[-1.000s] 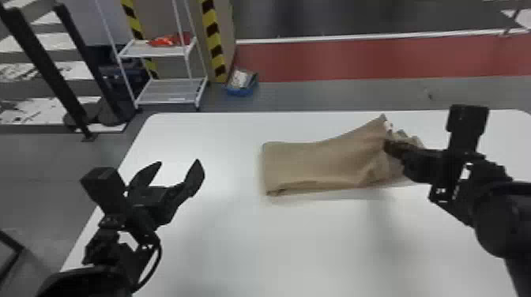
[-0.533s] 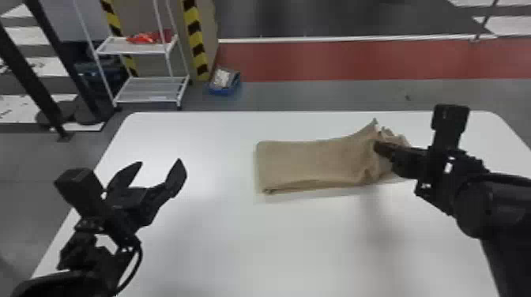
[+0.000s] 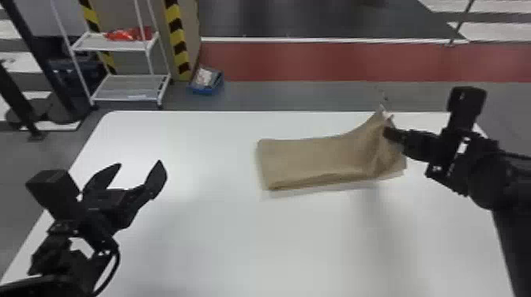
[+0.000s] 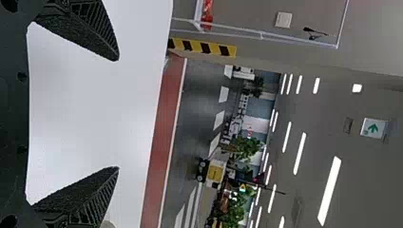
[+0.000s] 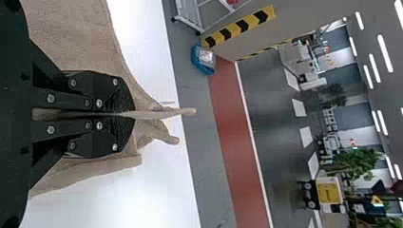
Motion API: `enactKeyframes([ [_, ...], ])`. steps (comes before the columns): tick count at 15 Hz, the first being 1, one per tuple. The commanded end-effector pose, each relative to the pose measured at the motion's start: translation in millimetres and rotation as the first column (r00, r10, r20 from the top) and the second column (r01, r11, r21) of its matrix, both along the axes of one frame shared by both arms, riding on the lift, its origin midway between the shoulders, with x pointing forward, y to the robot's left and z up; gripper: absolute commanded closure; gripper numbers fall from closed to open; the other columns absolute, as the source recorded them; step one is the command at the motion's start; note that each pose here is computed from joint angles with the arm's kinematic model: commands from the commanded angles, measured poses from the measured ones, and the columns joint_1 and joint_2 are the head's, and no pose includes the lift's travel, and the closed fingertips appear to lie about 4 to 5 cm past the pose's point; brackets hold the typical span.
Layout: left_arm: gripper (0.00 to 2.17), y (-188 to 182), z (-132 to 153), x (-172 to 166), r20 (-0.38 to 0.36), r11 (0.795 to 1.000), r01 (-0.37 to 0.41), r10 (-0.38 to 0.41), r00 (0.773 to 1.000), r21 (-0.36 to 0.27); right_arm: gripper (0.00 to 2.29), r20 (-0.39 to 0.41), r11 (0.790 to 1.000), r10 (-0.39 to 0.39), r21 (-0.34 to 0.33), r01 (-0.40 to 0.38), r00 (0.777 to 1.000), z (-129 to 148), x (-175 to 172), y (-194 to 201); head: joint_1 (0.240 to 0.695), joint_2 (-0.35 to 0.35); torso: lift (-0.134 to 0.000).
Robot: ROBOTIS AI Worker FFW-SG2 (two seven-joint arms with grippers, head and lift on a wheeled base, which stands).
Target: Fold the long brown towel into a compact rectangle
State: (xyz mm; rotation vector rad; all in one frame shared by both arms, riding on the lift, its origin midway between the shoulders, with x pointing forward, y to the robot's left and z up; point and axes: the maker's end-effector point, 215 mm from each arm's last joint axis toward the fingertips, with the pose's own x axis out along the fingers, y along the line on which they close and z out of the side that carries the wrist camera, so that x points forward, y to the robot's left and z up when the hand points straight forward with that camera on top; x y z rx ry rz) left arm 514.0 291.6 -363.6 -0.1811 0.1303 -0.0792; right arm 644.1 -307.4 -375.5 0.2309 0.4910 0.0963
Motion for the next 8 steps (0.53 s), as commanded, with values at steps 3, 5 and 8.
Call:
enactKeyframes([
  [3, 0.05, -14.8, -1.5, 7.8, -0.005, 1.000, 0.028, -0.028, 1.000, -0.001, 0.00, -0.082, 1.000, -0.009, 0.001, 0.009, 0.997, -40.3, -11.8, -13.4, 0.695, -0.027, -0.123],
  [5, 0.05, -14.2, -3.9, 6.9, -0.010, 1.000, 0.028, -0.028, 1.000, -0.001, 0.06, -0.089, 1.000, -0.017, 0.006, 0.018, 0.996, -44.9, -19.3, -19.1, 0.695, -0.038, -0.123],
  [8, 0.05, -16.7, -9.6, 6.4, -0.018, 0.999, 0.031, -0.031, 0.999, -0.006, 0.07, -0.098, 0.999, -0.045, 0.021, 0.047, 0.994, -42.2, -32.1, -40.5, 0.695, -0.051, -0.123],
])
